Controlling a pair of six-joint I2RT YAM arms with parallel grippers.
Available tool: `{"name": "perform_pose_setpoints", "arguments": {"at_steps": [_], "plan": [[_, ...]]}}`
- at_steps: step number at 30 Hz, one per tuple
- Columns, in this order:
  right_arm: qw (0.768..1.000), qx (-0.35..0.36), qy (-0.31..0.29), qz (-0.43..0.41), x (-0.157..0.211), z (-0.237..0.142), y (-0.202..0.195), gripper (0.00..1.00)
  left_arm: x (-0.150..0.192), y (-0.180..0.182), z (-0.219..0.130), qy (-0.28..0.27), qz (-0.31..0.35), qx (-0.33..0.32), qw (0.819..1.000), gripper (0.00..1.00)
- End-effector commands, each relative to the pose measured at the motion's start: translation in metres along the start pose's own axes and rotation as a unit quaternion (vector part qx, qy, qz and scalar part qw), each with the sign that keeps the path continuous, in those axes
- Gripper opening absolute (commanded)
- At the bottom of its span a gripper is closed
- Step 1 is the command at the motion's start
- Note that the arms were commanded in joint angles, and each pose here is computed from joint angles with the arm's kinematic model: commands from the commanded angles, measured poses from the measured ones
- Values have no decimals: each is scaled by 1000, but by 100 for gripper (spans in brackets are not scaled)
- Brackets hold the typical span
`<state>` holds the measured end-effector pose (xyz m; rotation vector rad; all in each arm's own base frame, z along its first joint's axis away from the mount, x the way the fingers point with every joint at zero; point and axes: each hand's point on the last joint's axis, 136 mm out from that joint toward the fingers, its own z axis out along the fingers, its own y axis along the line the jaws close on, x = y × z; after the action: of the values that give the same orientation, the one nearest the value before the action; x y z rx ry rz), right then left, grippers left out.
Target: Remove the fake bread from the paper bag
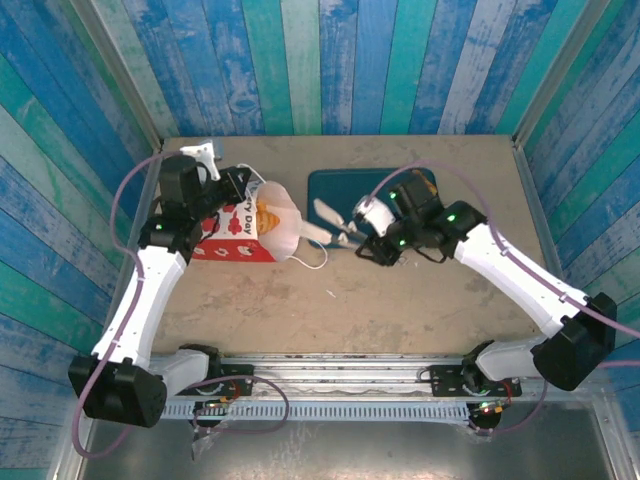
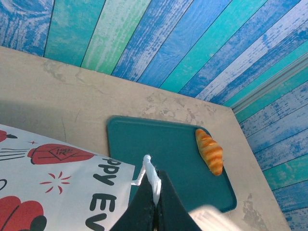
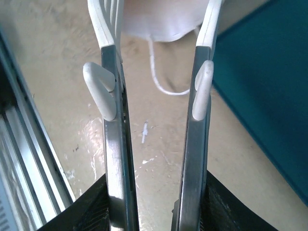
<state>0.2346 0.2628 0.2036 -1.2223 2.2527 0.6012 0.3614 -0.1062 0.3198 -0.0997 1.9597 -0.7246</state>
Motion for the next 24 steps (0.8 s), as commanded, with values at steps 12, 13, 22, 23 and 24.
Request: {"name": "perform_pose_setpoints", "arguments": {"at_steps": [12, 13, 22, 23, 24], "plan": [[955, 157, 44, -246, -59, 74, -18, 44, -19, -25, -29, -9, 38, 15, 999, 0], [953, 158, 48, -255, -61, 79, -15, 44, -18, -25, -28, -3, 39, 15, 999, 0], [935, 203, 61, -283, -87, 110, -20, 49, -18, -26, -26, 3, 47, 16, 999, 0], [935, 201, 63, -286, -88, 113, -19, 49, -18, -26, -26, 3, 48, 16, 999, 0], [934, 199, 62, -289, -89, 116, -18, 48, -17, -25, -25, 4, 48, 15, 999, 0]]}}
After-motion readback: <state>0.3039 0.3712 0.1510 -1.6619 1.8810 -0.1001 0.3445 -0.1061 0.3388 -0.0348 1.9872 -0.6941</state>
